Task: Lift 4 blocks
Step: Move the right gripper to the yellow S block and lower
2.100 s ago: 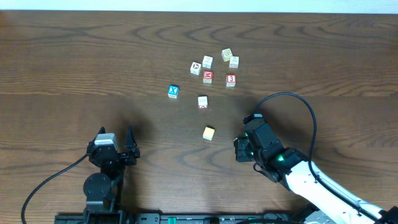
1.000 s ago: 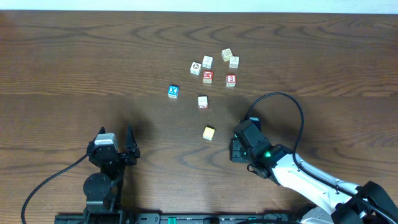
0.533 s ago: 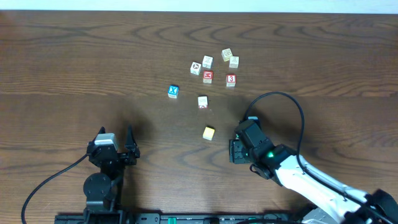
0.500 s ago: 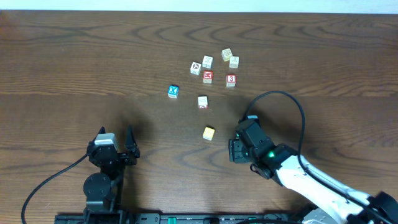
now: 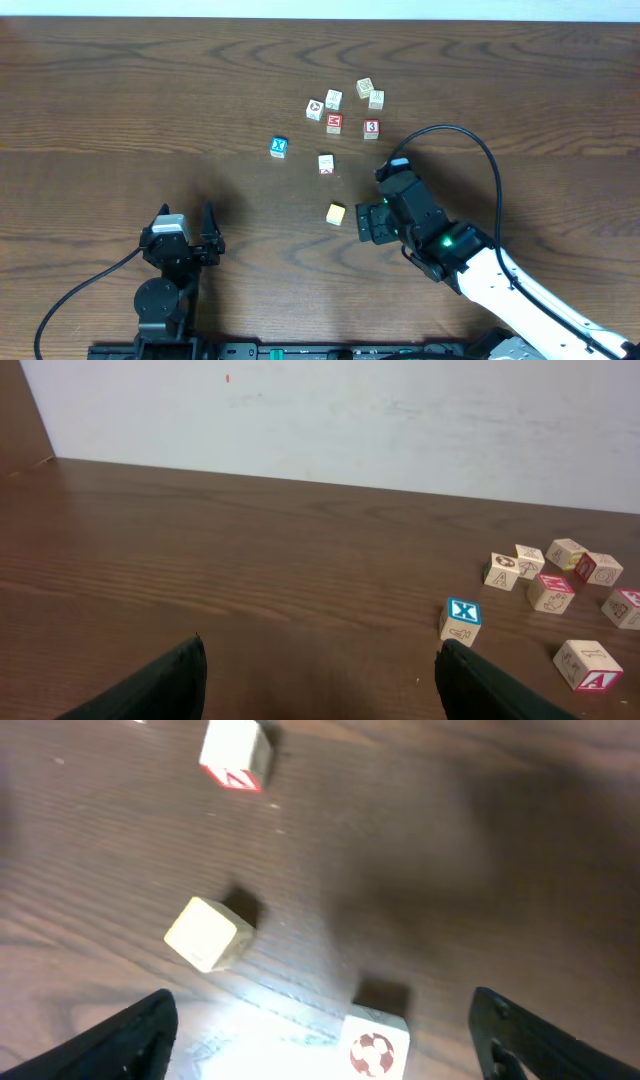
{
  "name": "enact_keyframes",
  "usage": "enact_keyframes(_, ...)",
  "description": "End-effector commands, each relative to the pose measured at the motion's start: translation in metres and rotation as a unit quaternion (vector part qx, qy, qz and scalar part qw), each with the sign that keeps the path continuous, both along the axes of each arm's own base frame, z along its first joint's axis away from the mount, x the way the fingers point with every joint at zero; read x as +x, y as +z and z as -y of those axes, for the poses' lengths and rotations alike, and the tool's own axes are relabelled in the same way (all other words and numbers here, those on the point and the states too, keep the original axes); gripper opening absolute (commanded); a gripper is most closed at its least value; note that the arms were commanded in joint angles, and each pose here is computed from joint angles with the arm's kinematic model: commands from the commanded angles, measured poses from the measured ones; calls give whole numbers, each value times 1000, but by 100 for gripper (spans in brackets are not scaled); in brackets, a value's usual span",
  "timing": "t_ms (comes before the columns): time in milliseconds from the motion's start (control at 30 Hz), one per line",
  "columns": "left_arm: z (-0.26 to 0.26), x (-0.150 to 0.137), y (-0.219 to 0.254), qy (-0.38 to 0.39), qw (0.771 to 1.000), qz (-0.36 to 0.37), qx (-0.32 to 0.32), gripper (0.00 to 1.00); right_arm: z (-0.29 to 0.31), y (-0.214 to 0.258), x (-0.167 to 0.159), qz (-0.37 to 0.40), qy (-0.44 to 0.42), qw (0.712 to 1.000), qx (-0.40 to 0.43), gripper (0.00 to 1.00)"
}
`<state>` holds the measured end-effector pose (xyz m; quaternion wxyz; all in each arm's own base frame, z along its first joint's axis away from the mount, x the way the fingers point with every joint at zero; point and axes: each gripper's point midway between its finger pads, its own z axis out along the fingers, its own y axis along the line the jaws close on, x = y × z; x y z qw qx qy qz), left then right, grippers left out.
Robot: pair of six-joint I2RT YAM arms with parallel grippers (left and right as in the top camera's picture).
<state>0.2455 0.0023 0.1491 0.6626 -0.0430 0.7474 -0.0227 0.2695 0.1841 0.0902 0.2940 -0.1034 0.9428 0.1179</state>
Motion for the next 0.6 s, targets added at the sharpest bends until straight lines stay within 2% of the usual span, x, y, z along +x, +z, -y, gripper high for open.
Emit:
enact_keyframes(0,-2,-1,-18,9,1000,-29,-4,74,-18,14,1,21,58,998,11,92)
enact_keyframes(333,-2,-1,-18,9,1000,-29,-4,74,-40,-3,13,-3,47,998,45,91)
enact_keyframes(567,-2,-1,-18,9,1000,-29,-4,73,-73,-6,23,-31,17,997,63,82)
